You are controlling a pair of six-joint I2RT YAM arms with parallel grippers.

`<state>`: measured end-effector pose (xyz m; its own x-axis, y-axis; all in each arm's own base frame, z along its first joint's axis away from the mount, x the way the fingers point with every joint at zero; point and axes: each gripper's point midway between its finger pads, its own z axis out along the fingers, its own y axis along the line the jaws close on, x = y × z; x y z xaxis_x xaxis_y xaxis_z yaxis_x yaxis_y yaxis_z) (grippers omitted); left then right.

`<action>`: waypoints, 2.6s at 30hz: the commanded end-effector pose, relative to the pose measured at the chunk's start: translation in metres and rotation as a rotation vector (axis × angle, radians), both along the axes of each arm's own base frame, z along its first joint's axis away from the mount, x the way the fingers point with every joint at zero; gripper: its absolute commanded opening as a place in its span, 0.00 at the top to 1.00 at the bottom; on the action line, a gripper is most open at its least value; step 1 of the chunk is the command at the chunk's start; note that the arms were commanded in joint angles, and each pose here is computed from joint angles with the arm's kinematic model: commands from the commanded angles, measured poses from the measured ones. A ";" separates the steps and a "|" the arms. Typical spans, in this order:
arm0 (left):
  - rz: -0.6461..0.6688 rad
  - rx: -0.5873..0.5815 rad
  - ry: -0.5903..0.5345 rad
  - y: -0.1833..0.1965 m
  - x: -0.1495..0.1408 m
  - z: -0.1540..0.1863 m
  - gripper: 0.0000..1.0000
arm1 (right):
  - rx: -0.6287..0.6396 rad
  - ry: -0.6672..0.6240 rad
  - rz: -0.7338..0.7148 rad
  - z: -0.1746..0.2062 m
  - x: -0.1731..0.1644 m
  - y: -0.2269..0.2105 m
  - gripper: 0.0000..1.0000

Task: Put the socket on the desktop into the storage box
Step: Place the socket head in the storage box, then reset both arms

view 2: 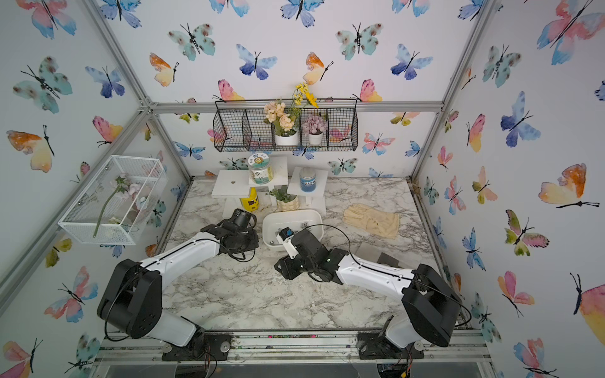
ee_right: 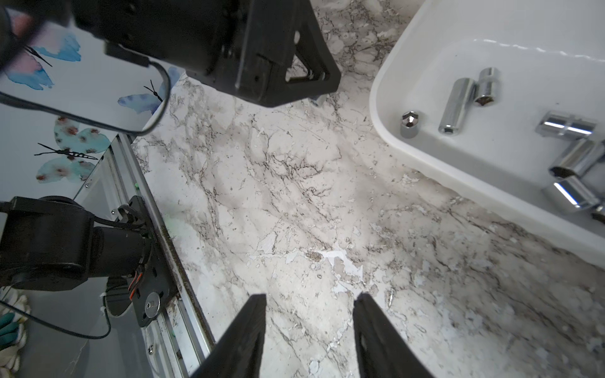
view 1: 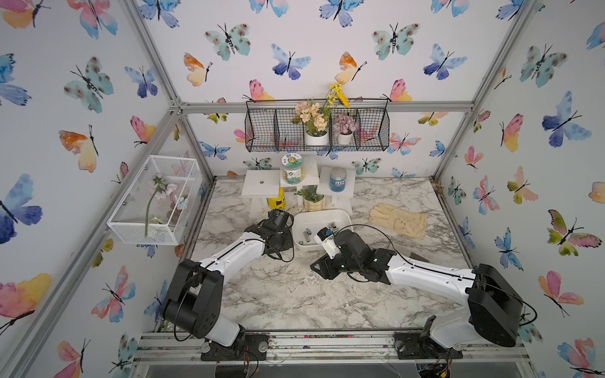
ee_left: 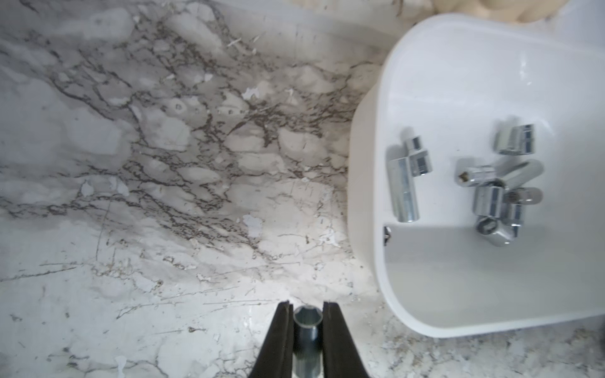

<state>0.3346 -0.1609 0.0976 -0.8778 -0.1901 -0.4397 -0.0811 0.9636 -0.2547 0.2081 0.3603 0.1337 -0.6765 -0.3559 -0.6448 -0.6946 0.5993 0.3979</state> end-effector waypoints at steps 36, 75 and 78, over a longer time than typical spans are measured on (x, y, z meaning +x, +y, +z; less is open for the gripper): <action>-0.063 0.025 -0.014 -0.083 0.051 -0.012 0.58 | -0.039 -0.013 -0.320 0.011 0.054 -0.084 0.50; 0.319 0.222 -0.490 0.114 -0.010 0.084 0.01 | -0.303 -0.545 -0.988 0.086 0.174 -0.245 0.01; 0.386 0.277 -0.578 0.139 -0.011 0.081 0.01 | -0.384 -0.696 -1.121 0.090 0.168 -0.281 0.00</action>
<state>0.3196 -0.0524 0.1656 -0.5175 -0.2883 -0.8056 -0.2725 0.9480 -0.1642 0.3742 0.1251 0.1970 -0.4543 -0.0228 -0.8906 0.0215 0.9991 -0.0365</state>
